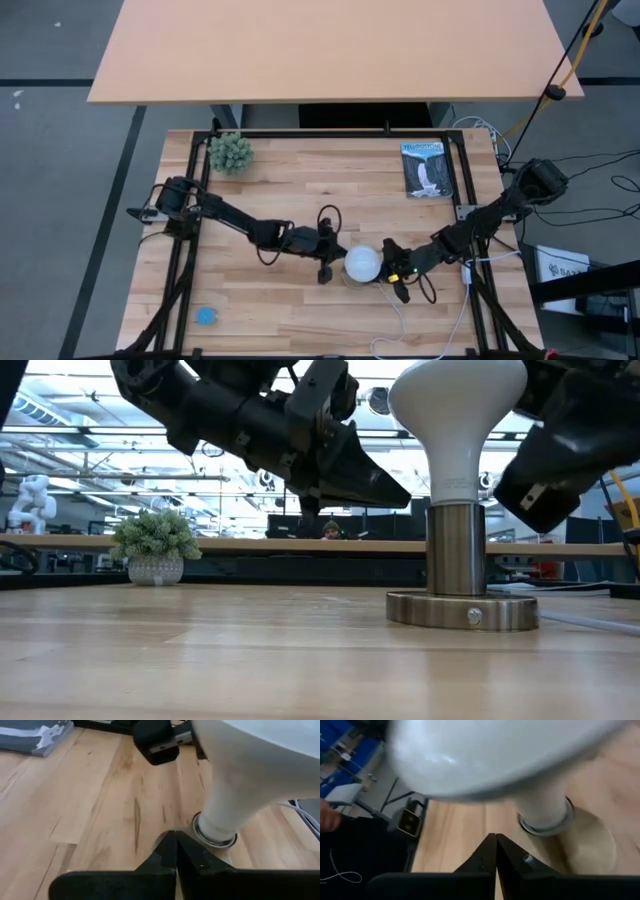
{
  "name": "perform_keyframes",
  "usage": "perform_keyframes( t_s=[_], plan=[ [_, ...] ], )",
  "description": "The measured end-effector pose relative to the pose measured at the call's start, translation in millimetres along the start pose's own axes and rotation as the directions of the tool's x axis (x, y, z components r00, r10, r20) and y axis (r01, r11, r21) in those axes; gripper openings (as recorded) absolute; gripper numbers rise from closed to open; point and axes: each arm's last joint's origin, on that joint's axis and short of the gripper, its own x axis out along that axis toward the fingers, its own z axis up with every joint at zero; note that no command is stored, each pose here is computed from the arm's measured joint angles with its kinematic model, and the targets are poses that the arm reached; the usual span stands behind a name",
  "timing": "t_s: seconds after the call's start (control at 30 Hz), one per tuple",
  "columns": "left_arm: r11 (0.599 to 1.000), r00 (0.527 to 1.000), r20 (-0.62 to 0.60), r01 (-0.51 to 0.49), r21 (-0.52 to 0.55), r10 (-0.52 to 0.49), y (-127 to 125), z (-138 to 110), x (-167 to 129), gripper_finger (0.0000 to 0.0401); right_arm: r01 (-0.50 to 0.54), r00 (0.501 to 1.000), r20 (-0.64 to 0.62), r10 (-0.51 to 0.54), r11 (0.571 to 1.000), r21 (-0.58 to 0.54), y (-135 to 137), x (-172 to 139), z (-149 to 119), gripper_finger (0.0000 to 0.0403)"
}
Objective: Screw lightbulb
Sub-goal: Move the lamp to the center of the table
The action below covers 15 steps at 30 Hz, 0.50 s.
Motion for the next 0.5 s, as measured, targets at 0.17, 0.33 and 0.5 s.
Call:
perform_keyframes(
  t_s=[0.17, 0.33, 0.5],
  plan=[
    [0.998, 0.997, -0.045, 0.064, 0.009, -0.063, -9.5, -5.2, -0.9, 0.0000, 0.068, 0.994, -0.084, -0.064, 0.996, 0.052, -4.7, -1.0, -9.6, 0.0000],
    [0.998, 0.992, -0.124, 0.031, 0.058, -0.024, -15.7, -15.4, -2.5, 0.0000, 0.145, 0.979, -0.165, -0.124, 0.981, 0.126, -4.7, -4.5, -23.1, 0.0000],
    [0.993, 0.993, -0.101, -0.051, 0.104, 0.061, -14.7, -7.1, -15.7, 0.0000, 0.213, 0.969, -0.161, -0.187, 0.964, 0.161, 9.5, -11.7, -40.1, 0.0000]
  ],
)
